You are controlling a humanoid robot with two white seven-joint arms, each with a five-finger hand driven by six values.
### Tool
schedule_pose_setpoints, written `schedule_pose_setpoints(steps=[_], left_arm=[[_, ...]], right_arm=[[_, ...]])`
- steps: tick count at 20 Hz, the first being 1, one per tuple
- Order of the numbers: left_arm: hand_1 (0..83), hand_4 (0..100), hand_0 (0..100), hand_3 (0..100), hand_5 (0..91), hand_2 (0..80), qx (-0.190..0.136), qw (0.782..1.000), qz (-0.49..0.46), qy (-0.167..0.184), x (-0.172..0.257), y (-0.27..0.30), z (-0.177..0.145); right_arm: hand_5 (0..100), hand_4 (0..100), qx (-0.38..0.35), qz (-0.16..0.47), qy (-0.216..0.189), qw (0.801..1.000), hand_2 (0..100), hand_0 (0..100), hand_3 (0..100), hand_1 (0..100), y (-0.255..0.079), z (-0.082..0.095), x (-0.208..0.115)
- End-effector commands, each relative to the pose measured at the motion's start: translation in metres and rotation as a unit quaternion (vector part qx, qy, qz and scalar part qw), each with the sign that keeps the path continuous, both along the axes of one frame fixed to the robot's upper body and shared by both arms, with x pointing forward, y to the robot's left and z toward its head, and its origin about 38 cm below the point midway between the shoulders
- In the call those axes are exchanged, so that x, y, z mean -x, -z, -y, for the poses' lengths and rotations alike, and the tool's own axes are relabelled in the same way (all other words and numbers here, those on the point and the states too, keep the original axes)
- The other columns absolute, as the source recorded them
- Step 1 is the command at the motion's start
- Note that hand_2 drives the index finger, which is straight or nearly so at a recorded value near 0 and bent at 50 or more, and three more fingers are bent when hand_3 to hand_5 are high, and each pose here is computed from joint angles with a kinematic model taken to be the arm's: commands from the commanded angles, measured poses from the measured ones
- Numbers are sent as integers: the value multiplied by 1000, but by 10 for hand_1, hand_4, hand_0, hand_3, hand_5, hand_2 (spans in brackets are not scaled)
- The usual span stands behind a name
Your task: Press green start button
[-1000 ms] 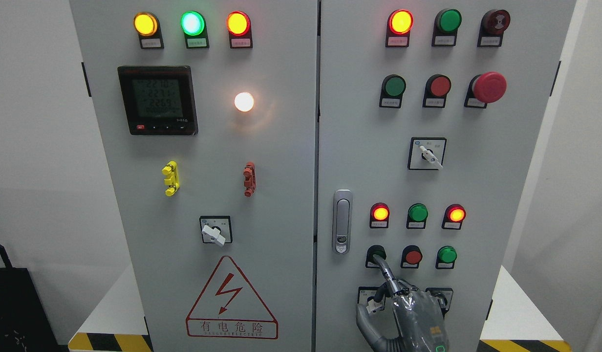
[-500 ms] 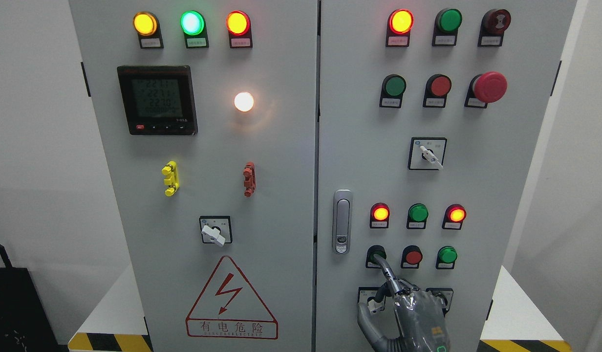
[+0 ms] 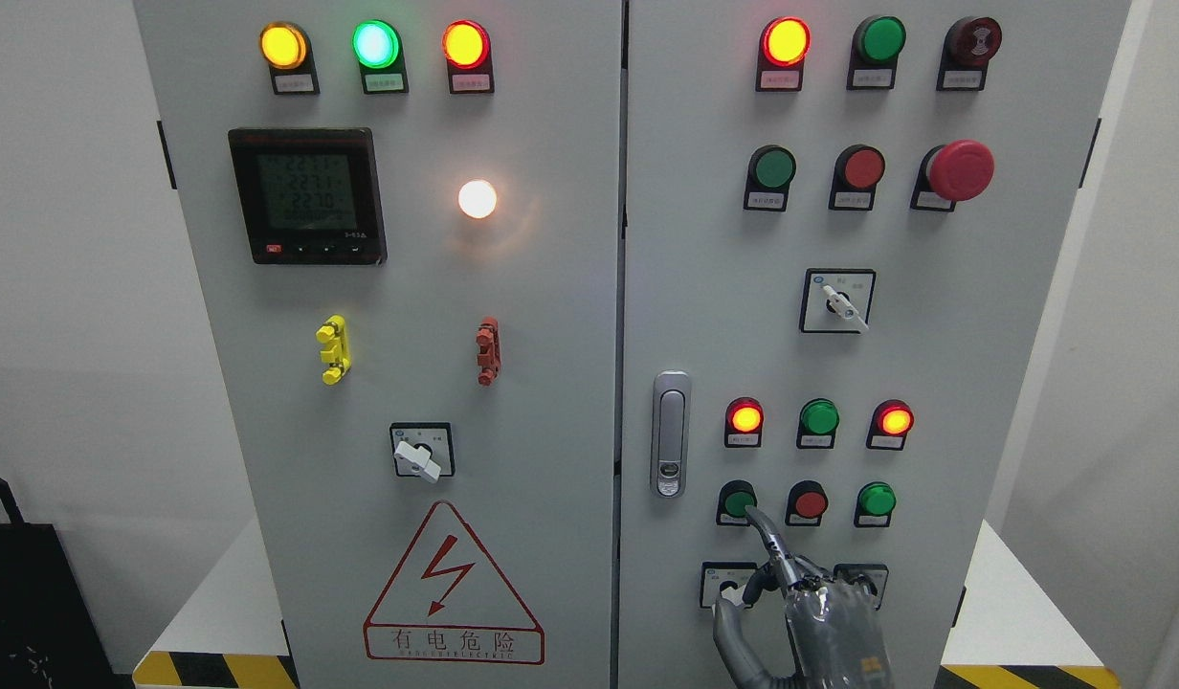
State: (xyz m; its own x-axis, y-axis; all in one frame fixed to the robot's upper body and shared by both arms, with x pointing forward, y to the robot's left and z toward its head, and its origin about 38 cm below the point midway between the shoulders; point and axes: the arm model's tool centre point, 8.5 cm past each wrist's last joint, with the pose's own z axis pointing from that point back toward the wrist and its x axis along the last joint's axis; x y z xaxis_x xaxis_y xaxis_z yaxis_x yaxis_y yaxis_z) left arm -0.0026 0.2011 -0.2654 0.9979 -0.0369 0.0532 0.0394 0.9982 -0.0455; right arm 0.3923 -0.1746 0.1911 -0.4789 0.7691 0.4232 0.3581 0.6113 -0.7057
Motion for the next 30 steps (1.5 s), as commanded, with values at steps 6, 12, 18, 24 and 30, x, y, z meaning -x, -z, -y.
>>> schedule_pose_setpoints(steps=[6, 12, 18, 24, 30], left_arm=[[556, 0, 120, 0, 0, 0, 0, 1000, 0, 0, 0, 0, 0], [556, 0, 120, 0, 0, 0, 0, 1000, 0, 0, 0, 0, 0], [556, 0, 120, 0, 0, 0, 0, 1000, 0, 0, 0, 0, 0], [556, 0, 120, 0, 0, 0, 0, 1000, -1, 0, 1, 0, 0], [556, 0, 120, 0, 0, 0, 0, 1000, 0, 0, 0, 0, 0]], right_arm=[[584, 622, -97, 1, -41, 994, 0, 691, 658, 341, -2, -1, 33], [530, 593, -186, -26, -85, 979, 0, 695, 632, 315, 12, -11, 48], [466, 551, -249, -42, -114, 961, 0, 679, 590, 296, 18, -17, 57], [262, 410, -301, -65, -138, 941, 0, 684, 418, 266, 27, -20, 64], [25, 134, -319, -79, -152, 932, 0, 575, 137, 212, 33, -21, 70]])
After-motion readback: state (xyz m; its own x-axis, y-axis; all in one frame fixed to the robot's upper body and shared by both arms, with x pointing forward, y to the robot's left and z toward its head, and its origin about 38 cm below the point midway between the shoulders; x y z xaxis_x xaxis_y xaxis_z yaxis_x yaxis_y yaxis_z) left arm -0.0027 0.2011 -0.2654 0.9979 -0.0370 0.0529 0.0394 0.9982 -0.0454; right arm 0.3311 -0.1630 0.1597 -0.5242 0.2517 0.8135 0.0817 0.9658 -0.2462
